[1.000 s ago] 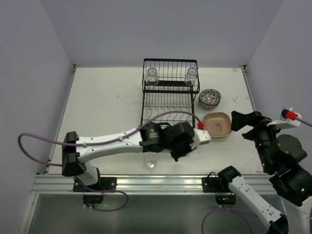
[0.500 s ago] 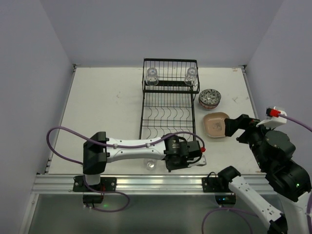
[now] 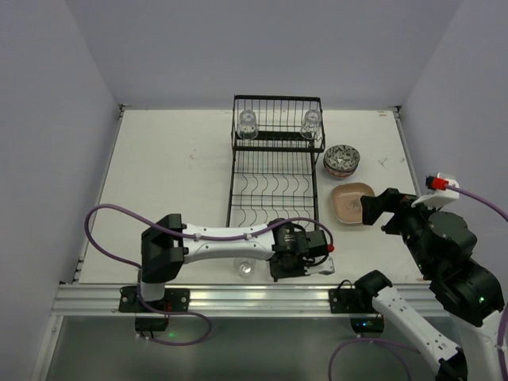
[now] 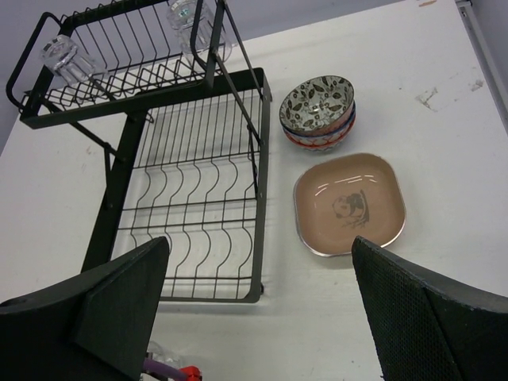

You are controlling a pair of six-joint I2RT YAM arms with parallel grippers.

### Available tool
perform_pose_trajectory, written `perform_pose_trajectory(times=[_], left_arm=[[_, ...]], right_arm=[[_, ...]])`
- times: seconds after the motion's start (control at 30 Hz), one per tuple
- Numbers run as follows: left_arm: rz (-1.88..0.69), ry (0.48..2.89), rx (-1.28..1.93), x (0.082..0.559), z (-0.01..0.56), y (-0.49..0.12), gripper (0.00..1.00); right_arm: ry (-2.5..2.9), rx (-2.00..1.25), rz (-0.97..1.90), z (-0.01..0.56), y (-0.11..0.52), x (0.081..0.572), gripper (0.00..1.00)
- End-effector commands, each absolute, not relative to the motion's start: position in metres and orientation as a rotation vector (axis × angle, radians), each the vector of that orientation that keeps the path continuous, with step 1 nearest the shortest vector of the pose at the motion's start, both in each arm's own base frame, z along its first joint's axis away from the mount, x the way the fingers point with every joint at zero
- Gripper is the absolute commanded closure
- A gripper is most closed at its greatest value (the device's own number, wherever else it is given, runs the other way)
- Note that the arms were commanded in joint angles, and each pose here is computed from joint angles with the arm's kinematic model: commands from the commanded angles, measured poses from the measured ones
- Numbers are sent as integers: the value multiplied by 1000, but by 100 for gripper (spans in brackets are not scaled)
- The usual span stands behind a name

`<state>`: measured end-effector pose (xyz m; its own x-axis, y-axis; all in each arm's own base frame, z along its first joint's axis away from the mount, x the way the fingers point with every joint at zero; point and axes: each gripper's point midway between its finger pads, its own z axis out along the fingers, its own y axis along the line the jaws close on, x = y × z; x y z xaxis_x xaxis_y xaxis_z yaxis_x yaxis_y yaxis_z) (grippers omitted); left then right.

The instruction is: Unload the mixed dishes from the dish rack

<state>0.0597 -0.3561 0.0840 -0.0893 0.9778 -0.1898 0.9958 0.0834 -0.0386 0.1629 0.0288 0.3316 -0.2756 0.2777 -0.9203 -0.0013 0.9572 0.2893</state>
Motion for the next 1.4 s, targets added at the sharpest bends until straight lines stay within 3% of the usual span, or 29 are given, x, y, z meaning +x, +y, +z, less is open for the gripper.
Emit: perform_pose_trajectory(times=[0.0, 0.37, 0.43, 0.6, 0.67, 0.77, 0.8, 0.93, 0.97, 1.37], left_arm=[[-286, 2225, 2084, 61, 76, -351, 100], [-307, 2250, 2016, 74, 63, -346, 100], [-324, 2255, 2014, 72, 62, -345, 90], [-364, 2245, 1992, 70, 66, -348, 86], [-362, 2246, 1975, 71, 70, -348, 77], [-342, 2236, 1936, 76, 79, -347, 55], [-324, 2216, 1901, 82, 88, -348, 43], [-366, 2150, 1743, 100, 125, -363, 16], [-390, 2132, 1707, 106, 135, -368, 1], [-608, 1908, 1126, 181, 286, -380, 0]], right_arm=[[1801, 172, 296, 340, 32, 162, 1], [1801, 151, 317, 340, 38, 164, 1], [1800, 143, 327, 341, 40, 165, 1], [1800, 134, 340, 342, 44, 167, 1], [1805, 131, 343, 342, 45, 168, 1], [1807, 129, 345, 342, 46, 169, 1], [1814, 130, 339, 341, 47, 170, 1], [1822, 132, 324, 340, 48, 176, 1], [1821, 131, 326, 341, 49, 178, 1], [1763, 123, 336, 377, 60, 200, 1]])
